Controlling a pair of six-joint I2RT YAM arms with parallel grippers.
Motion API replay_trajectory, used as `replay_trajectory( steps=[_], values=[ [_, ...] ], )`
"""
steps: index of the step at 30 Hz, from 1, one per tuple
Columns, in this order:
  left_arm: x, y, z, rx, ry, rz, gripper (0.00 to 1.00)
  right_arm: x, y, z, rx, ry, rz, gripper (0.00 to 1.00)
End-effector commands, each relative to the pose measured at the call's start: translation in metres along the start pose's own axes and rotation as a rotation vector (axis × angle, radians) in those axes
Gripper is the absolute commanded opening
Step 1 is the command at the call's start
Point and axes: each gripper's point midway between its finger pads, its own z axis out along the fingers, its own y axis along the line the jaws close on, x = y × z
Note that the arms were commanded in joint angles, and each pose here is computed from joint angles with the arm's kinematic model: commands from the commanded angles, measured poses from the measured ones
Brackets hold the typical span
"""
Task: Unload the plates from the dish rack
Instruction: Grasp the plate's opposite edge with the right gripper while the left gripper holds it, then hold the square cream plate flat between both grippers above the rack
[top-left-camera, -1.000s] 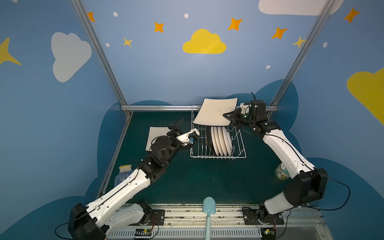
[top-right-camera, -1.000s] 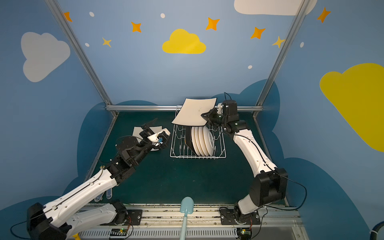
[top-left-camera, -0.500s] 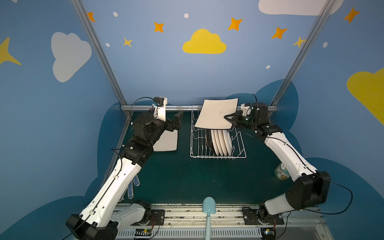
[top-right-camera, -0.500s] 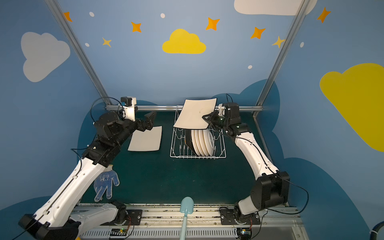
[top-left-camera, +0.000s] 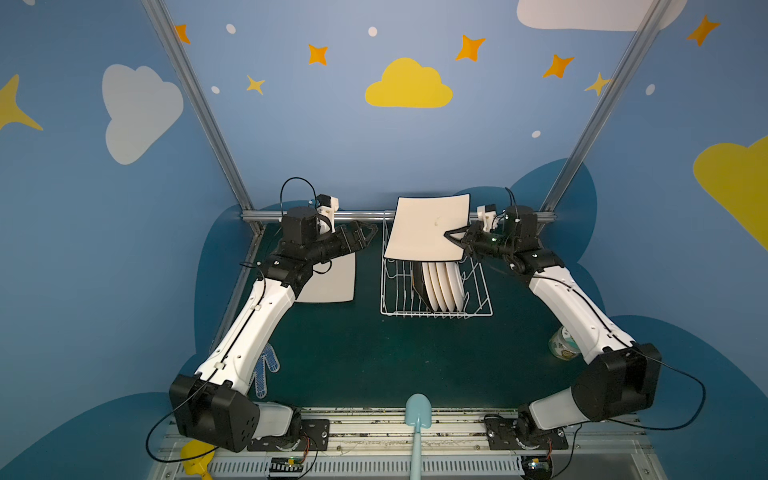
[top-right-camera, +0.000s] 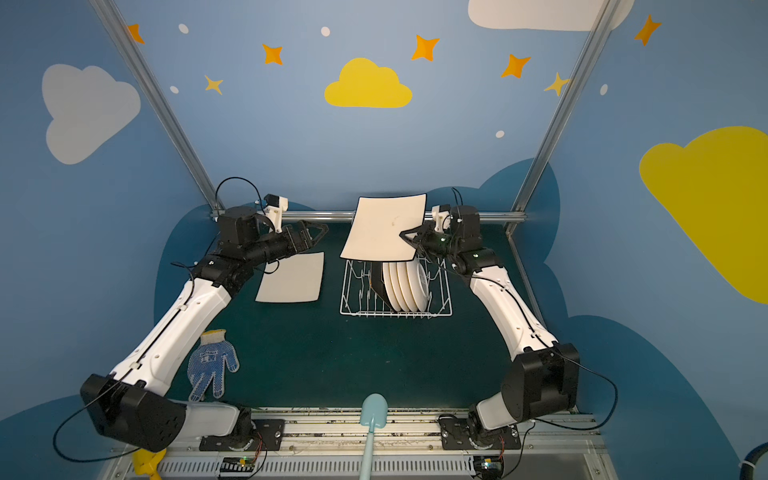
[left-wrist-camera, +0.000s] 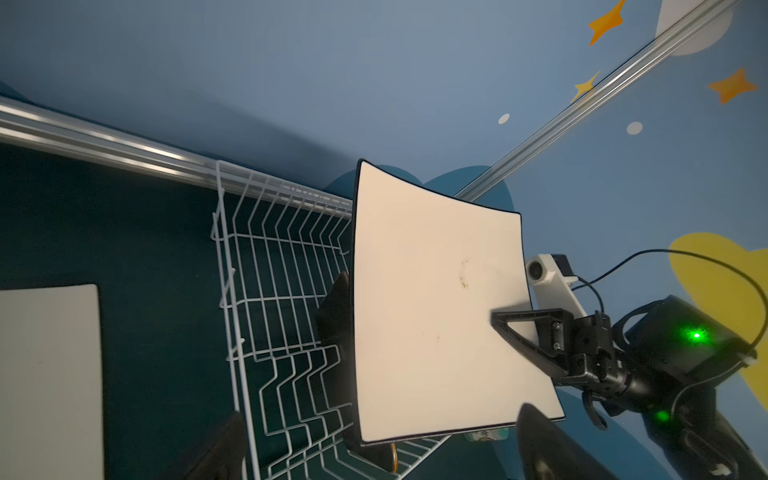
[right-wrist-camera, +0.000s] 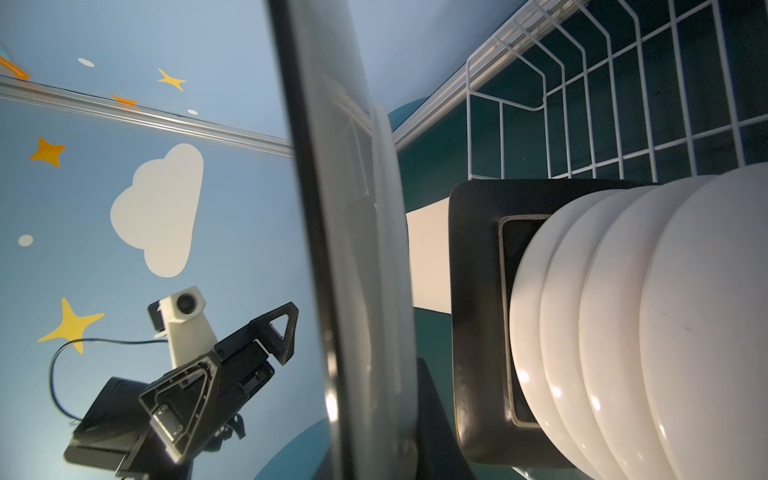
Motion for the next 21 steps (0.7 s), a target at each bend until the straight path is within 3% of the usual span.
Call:
replay_trajectory(
  steps=[1, 9, 21],
  values=[
    [0.004, -0.019, 0.009, 0.146, 0.062, -0.075, 0.98, -0.010, 0.077, -0.031, -0.233, -0.067, -0.188, 0.00],
    [0.012, -0.007, 0.036, 0.192, 0.131, -0.196, 0.97, -0.004, 0.080, -0.026, -0.258, -0.035, -0.190, 0.00],
    [0.028, -0.017, 0.063, 0.284, 0.222, -0.217, 0.91, 0.008, 0.080, -0.015, -0.277, 0.019, -0.186, 0.00]
  ],
)
